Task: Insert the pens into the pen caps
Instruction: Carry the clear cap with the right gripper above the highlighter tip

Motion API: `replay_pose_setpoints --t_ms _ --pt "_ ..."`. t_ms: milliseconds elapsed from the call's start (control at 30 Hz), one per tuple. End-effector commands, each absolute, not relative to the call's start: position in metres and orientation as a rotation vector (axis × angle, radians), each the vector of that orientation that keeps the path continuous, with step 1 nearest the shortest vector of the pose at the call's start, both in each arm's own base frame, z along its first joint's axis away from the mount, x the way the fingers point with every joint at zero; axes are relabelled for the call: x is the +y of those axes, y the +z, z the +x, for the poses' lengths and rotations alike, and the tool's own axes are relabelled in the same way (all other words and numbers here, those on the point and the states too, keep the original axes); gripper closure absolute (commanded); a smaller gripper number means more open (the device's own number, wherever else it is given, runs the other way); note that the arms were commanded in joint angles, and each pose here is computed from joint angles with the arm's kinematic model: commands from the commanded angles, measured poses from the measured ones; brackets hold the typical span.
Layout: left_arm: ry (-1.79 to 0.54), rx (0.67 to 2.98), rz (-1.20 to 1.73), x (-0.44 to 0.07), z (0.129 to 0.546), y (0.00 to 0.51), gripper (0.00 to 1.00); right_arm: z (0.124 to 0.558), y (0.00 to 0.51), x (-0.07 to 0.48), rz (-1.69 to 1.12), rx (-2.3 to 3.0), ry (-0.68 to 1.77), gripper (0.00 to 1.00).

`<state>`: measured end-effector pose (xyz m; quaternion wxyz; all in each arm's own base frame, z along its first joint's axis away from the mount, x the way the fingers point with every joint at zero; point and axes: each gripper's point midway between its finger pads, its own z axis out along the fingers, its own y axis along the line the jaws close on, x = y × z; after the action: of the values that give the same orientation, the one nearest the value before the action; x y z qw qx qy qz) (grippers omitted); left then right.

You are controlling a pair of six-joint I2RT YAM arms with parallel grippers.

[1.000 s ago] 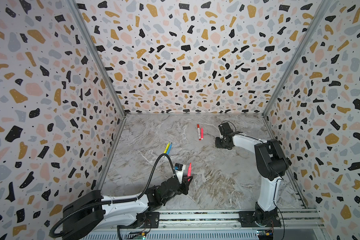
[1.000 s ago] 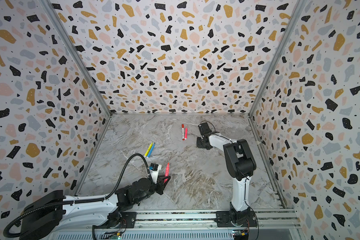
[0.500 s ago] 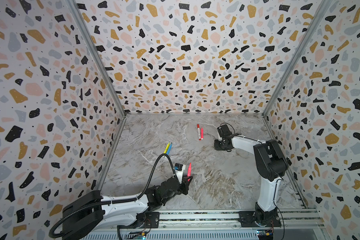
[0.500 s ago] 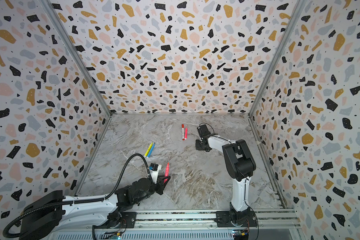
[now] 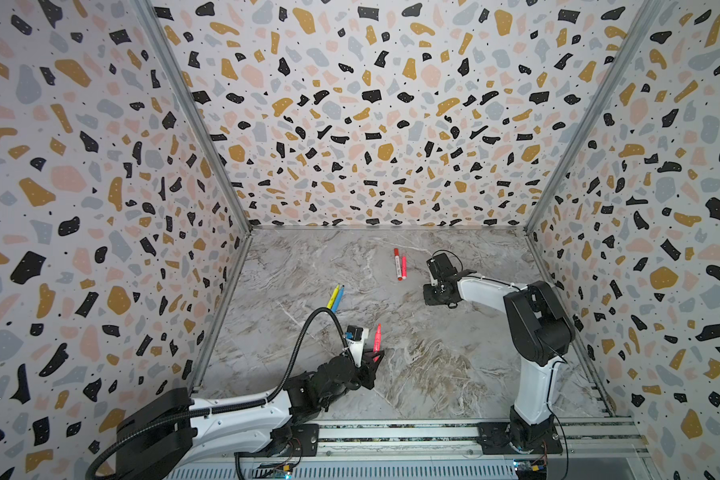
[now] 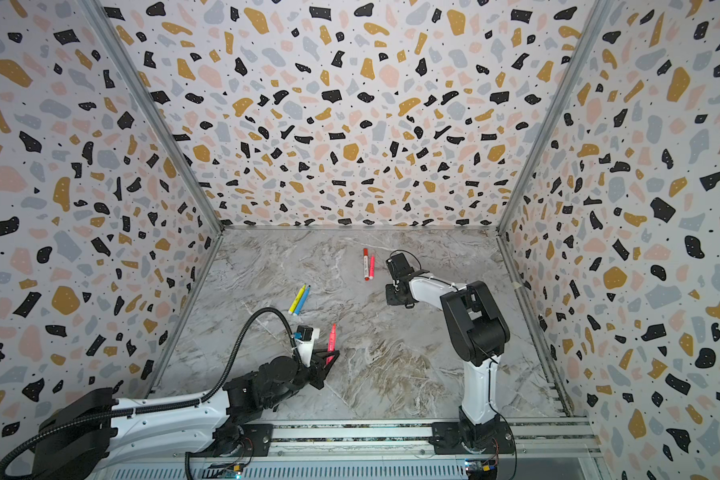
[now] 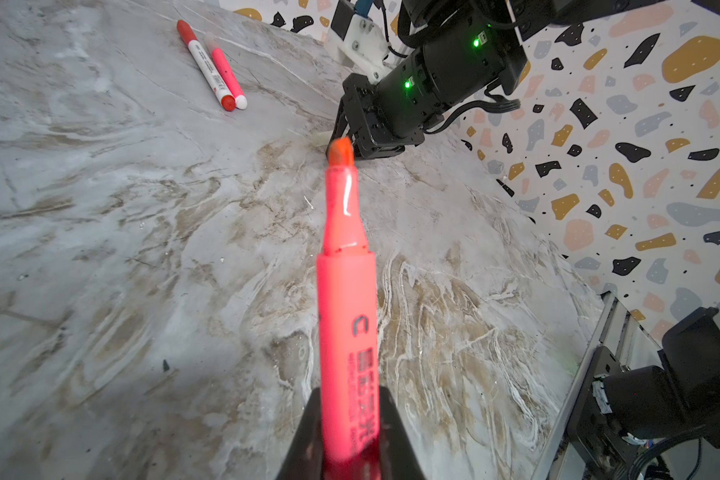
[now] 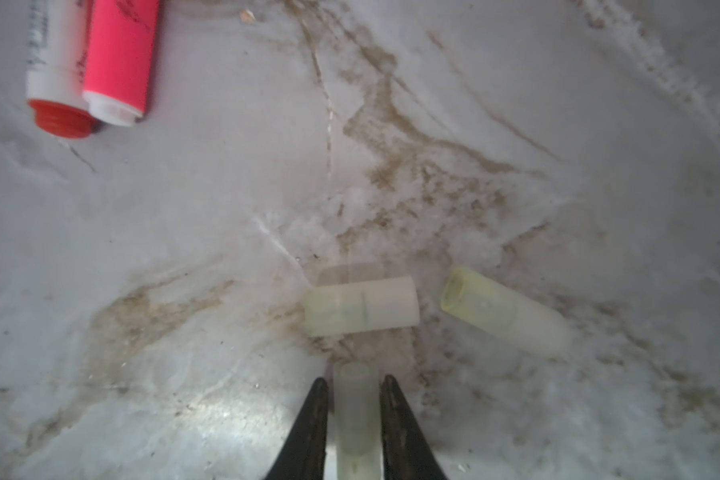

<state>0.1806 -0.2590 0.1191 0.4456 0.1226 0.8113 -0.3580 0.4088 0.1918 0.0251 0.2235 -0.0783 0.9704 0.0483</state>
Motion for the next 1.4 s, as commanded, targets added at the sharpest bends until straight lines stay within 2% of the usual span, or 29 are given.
replay_pose_setpoints --t_ms 0,200,300,567,733,900,1133,1367 --pt "-0.886 1.975 0.27 -0.254 0.184 0.126 1.0 0.377 0.016 0.185 -0.266 2.773 0.076 0.8" --pt "-0.895 1.969 0.27 -0.253 0.183 0.129 1.0 0.372 0.024 0.192 -0.304 2.753 0.082 0.87" --pt "-0.903 1.964 0.271 -0.252 0.182 0.131 1.0 0.367 0.048 0.209 -0.365 2.682 0.139 0.88" --pt "-0.986 1.907 0.262 -0.255 0.178 0.145 1.0 0.339 0.172 0.248 -0.394 2.303 0.619 0.88" --pt "-1.123 1.843 0.273 -0.272 0.17 0.163 1.0 0.293 0.243 0.266 -0.414 1.989 1.04 0.87" --pt "-1.182 1.814 0.342 -0.298 0.159 0.173 1.0 0.247 0.291 0.265 -0.399 1.684 1.377 0.84" --pt "-1.217 1.802 0.425 -0.327 0.148 0.182 1.0 0.222 0.297 0.266 -0.416 1.588 1.54 0.83" --pt "-1.229 1.795 0.466 -0.339 0.142 0.186 1.0 0.211 0.285 0.27 -0.42 1.585 1.57 0.82"
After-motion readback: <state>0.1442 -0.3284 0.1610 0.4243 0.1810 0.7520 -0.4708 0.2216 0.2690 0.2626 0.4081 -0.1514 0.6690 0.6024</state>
